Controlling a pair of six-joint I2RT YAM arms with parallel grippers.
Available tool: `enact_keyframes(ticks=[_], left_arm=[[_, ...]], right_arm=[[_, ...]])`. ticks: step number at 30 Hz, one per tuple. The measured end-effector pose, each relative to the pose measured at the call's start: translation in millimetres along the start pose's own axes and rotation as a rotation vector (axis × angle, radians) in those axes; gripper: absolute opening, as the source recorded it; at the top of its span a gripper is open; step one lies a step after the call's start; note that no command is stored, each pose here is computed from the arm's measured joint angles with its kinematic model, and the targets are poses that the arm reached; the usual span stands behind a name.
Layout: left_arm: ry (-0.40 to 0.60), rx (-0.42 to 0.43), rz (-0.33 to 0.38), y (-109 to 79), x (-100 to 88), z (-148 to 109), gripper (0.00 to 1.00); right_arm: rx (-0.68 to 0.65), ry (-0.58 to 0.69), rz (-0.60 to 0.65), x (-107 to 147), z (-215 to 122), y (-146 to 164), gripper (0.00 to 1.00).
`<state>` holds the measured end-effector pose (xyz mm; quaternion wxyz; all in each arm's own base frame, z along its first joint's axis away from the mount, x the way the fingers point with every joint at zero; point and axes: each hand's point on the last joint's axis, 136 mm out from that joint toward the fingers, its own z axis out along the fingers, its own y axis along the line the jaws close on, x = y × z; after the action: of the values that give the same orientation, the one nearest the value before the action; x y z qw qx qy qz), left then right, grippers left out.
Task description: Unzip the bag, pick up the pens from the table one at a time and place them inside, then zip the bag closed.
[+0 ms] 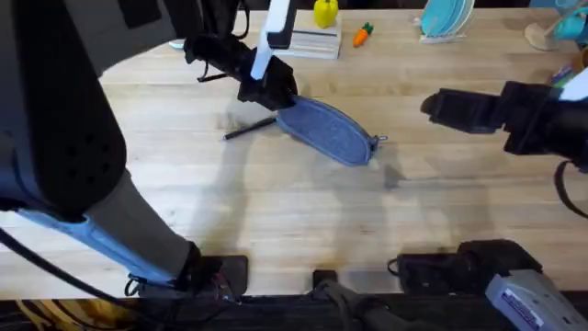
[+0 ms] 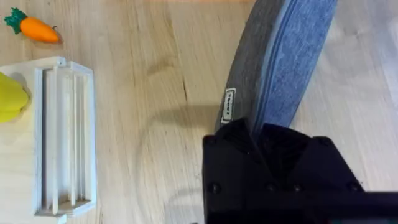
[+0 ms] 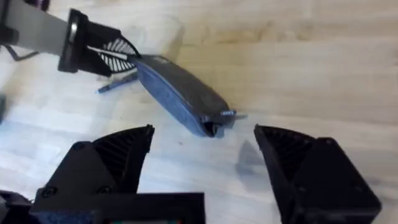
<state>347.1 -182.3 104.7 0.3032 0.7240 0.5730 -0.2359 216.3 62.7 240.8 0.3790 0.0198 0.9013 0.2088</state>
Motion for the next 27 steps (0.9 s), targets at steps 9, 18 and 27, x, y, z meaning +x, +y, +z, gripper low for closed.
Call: enact_keyframes(ticks=[9, 18, 27], left_arm=[[-0.001, 0.000, 0.000, -0.1, -0.2, 0, 0.043], [-0.001, 0.000, 0.000, 0.0, -0.3, 0, 0.043], [-0.001, 0.000, 0.000, 0.0, -0.3, 0, 0.043]], right_arm=[[-0.068, 0.292, 0.125, 47, 48, -7, 0.995], [0.012, 0.471, 0.465, 66, 82, -20, 0.995], [0.099, 0.497, 0.814, 65, 106, -28, 0.995]])
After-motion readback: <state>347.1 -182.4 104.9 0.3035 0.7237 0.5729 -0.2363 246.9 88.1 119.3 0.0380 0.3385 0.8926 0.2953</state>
